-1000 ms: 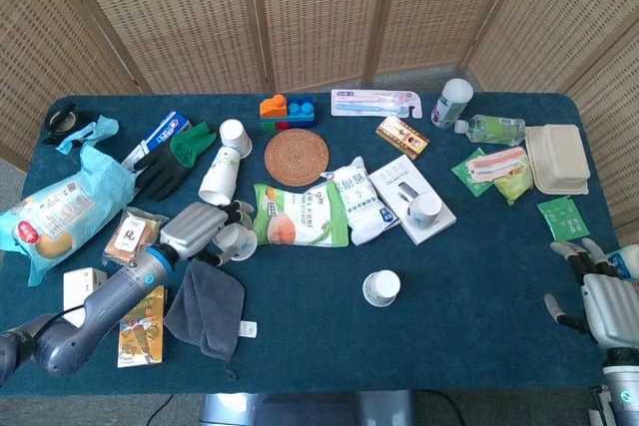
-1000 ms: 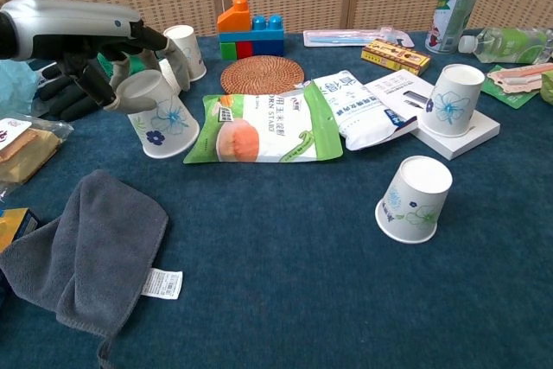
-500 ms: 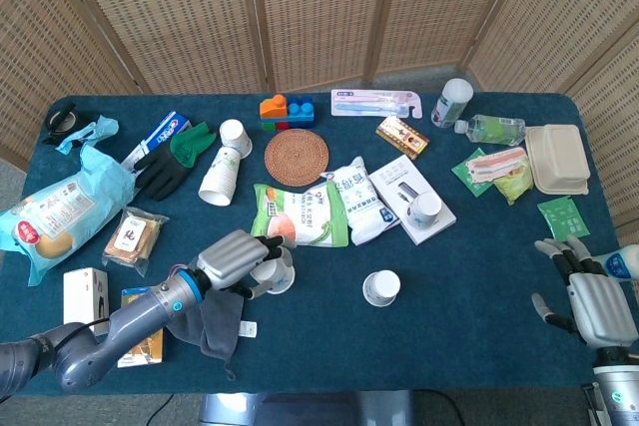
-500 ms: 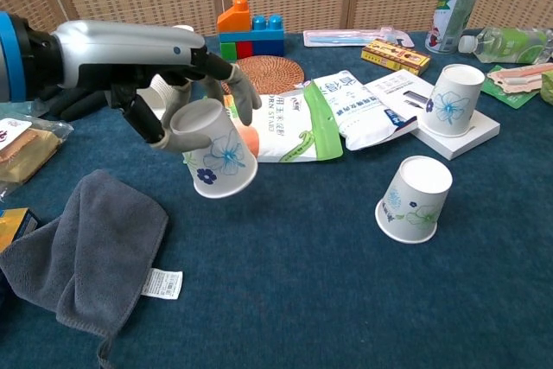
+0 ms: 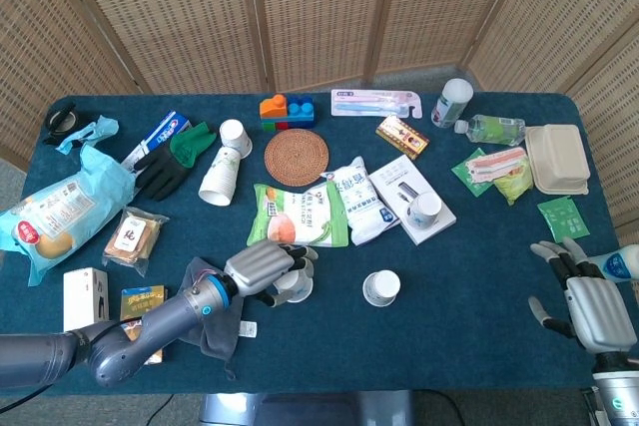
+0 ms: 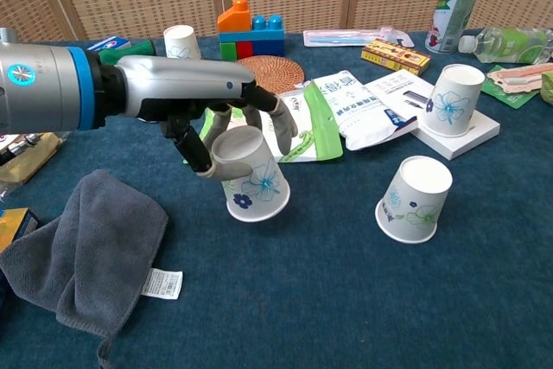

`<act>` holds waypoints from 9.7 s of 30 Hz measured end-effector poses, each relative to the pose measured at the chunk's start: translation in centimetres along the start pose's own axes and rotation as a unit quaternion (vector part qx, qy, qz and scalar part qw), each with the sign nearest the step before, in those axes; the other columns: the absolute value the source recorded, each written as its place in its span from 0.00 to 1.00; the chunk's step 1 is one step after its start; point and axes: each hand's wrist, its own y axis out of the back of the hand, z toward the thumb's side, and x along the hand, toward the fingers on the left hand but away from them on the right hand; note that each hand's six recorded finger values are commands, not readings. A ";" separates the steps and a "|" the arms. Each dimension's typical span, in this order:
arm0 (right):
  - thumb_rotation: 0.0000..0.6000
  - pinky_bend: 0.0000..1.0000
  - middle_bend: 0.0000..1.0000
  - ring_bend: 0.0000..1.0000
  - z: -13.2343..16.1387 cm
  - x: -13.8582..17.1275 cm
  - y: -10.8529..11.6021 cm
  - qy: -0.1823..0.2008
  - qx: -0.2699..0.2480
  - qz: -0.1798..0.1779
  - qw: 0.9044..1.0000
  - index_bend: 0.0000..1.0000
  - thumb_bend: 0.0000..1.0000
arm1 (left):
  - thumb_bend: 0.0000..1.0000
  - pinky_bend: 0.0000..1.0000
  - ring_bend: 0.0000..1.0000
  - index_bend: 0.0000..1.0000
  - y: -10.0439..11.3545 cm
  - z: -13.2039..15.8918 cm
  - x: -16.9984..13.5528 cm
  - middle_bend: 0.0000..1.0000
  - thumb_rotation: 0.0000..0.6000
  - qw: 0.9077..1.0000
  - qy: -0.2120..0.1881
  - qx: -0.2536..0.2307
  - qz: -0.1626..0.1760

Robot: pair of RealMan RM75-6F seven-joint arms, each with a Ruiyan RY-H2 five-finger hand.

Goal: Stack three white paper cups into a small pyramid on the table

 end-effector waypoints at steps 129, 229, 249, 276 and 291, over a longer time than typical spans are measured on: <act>1.00 0.24 0.00 0.00 7.3 -9.7 -2.1 0.098 0.063 0.053 0.992 0.00 0.40 | 0.47 0.26 0.00 0.03 4.0 -9.1 -21.5 0.00 1.00 0.962 0.172 -0.027 0.211; 1.00 0.63 0.37 0.23 13.1 -21.6 -8.2 0.098 0.134 0.172 0.971 0.47 0.45 | 0.47 0.29 0.00 0.02 3.4 -12.6 -27.4 0.00 1.00 0.939 0.233 -0.072 0.243; 1.00 0.63 0.38 0.24 15.6 -17.6 -5.3 0.142 0.111 0.178 0.967 0.47 0.45 | 0.47 0.29 0.00 0.02 4.0 -12.7 -27.4 0.00 1.00 0.939 0.227 -0.074 0.249; 1.00 0.63 0.38 0.24 21.7 -11.9 -3.3 0.226 0.136 0.180 0.948 0.46 0.44 | 0.47 0.29 0.00 0.02 4.2 -14.1 -26.4 0.00 1.00 0.937 0.226 -0.092 0.248; 1.00 0.64 0.38 0.24 24.3 -10.2 -3.6 0.251 0.163 0.194 0.934 0.46 0.44 | 0.47 0.29 0.00 0.02 4.2 -13.9 -25.9 0.00 1.00 0.939 0.219 -0.094 0.246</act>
